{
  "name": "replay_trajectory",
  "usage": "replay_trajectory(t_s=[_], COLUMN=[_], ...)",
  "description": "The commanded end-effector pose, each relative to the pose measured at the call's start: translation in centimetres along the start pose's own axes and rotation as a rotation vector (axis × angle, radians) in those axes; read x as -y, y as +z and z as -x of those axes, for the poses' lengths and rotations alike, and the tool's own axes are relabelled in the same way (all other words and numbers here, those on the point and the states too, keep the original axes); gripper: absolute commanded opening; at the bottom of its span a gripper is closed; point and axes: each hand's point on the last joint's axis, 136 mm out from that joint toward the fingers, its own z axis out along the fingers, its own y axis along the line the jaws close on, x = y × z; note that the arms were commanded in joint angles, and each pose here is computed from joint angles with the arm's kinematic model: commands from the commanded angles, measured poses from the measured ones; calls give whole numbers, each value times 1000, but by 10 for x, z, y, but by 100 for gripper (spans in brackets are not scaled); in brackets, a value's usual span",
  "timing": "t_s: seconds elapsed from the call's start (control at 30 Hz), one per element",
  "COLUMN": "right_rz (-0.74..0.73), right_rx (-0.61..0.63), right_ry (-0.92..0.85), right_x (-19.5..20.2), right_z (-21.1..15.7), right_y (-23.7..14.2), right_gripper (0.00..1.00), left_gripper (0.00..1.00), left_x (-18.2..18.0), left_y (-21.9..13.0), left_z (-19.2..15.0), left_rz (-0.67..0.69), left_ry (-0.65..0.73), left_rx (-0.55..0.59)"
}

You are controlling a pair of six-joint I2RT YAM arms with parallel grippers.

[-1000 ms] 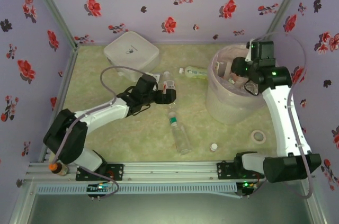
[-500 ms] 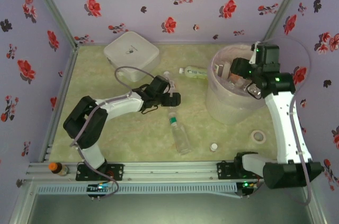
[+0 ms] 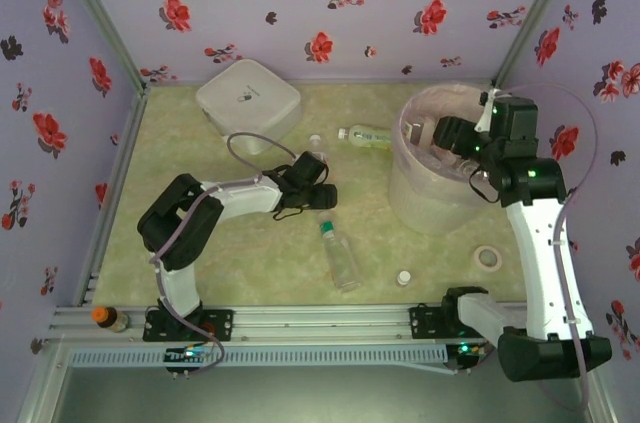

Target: Put the plastic bottles in the bin

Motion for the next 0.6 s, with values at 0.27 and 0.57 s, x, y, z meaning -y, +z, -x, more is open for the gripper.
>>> replay_trajectory(t_s=[0.27, 0.57], right_rz=[55, 429], right_rx=[87, -65], right_ry=[-18, -58], right_x=[-15, -85], right_z=[19, 9], right_y=[-52, -65], right_gripper=[81, 83], left_gripper=[48, 35], left_x=[-12, 12], left_y=[-22, -86], left_z=[11, 49], left_rz=[52, -53], left_ry=[78, 270], left_rx=[69, 266])
